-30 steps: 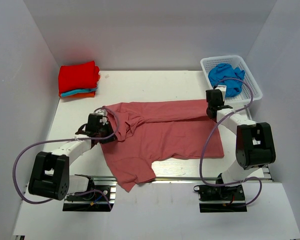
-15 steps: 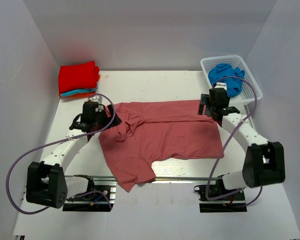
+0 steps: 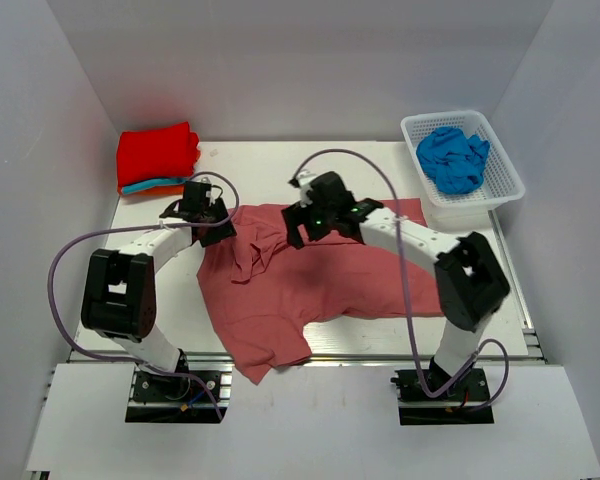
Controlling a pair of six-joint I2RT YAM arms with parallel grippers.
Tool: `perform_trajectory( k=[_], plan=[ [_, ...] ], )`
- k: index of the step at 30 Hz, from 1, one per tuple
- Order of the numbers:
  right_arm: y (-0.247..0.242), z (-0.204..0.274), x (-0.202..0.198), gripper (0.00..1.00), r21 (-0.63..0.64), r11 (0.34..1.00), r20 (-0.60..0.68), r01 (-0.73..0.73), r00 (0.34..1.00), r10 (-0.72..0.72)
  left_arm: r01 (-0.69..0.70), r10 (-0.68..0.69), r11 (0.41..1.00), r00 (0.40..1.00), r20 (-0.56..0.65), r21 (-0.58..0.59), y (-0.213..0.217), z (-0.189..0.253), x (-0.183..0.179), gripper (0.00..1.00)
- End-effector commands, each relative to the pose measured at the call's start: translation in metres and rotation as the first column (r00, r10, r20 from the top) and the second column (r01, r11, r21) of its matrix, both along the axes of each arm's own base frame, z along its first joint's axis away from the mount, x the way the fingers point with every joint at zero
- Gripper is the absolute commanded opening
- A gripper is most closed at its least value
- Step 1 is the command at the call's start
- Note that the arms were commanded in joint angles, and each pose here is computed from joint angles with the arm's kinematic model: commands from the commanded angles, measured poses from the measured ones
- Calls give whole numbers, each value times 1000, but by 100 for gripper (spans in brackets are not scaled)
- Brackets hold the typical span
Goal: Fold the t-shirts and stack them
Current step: Fold the flattened tshirt in 1/3 of the way
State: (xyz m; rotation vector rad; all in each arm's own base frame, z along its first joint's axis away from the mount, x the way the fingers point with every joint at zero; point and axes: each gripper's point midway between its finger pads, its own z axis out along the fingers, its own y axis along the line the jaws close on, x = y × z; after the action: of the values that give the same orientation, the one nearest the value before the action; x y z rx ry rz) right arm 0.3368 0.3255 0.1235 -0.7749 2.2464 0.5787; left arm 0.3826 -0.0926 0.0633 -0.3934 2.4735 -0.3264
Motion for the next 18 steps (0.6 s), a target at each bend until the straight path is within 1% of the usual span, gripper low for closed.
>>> perform_trajectory(
  k=[1, 3, 4, 5, 6, 7, 8, 9, 10, 11, 12, 13, 14, 15, 16, 18],
  plan=[
    [37, 21, -1, 86, 39, 996, 31, -75, 997, 74, -7, 7, 1000, 997, 73, -2, 4, 19, 3, 59],
    [58, 16, -6, 86, 45, 994, 31, -103, 994, 102, 0, 0, 1000, 995, 97, 0, 4, 23, 4, 61],
    [67, 11, -10, 84, 45, 992, 24, -114, 993, 113, 7, -6, 1000, 994, 109, -10, 2, 25, 6, 61],
    [72, 13, -10, 84, 50, 992, 28, -114, 993, 113, 7, -7, 1000, 996, 84, -6, 2, 15, 6, 61],
    [79, -2, -13, 82, 30, 992, 7, -126, 992, 126, 21, -21, 1000, 996, 85, -6, 0, 12, 8, 61],
    [89, 5, -15, 82, 38, 990, 23, -133, 991, 132, 28, -27, 1000, 996, 82, -13, -2, 11, 10, 59],
    [90, 2, -10, 80, 17, 994, 39, -105, 994, 104, 29, -27, 1000, 996, 83, -13, -3, 12, 15, 56],
    [96, -12, -13, 80, -4, 995, 13, -102, 995, 103, 41, -40, 999, 998, 57, -11, -4, 1, 13, 54],
    [98, -14, -15, 77, -16, 995, 9, -102, 995, 102, 49, -48, 999, 998, 48, -19, -6, 1, 14, 48],
    [105, -8, -14, 70, -9, 995, 21, -100, 995, 100, 57, -57, 998, 997, 50, -12, -6, 1, 14, 47],
    [104, -12, -7, 68, -22, 998, 36, -66, 997, 66, 67, -66, 997, 997, 48, -23, -9, -2, 15, 44],
    [111, -17, -11, 67, -22, 997, 29, -73, 997, 73, 74, -73, 997, 996, 48, -31, -10, -1, 15, 40],
    [114, -21, -10, 63, -21, 998, 30, -63, 997, 64, 74, -73, 997, 996, 49, -32, -10, -4, 14, 39],
    [118, -19, -7, 63, -18, 998, 41, -59, 997, 60, 75, -73, 997, 996, 58, -32, -11, -2, 16, 36],
    [122, -28, -9, 61, -29, 998, 32, -57, 998, 58, 65, -64, 997, 996, 58, -32, -7, -2, 17, 34],
    [132, -28, -5, 52, -25, 998, 45, -56, 997, 57, 59, -58, 998, 997, 59, -26, -5, -3, 17, 16]
  ],
)
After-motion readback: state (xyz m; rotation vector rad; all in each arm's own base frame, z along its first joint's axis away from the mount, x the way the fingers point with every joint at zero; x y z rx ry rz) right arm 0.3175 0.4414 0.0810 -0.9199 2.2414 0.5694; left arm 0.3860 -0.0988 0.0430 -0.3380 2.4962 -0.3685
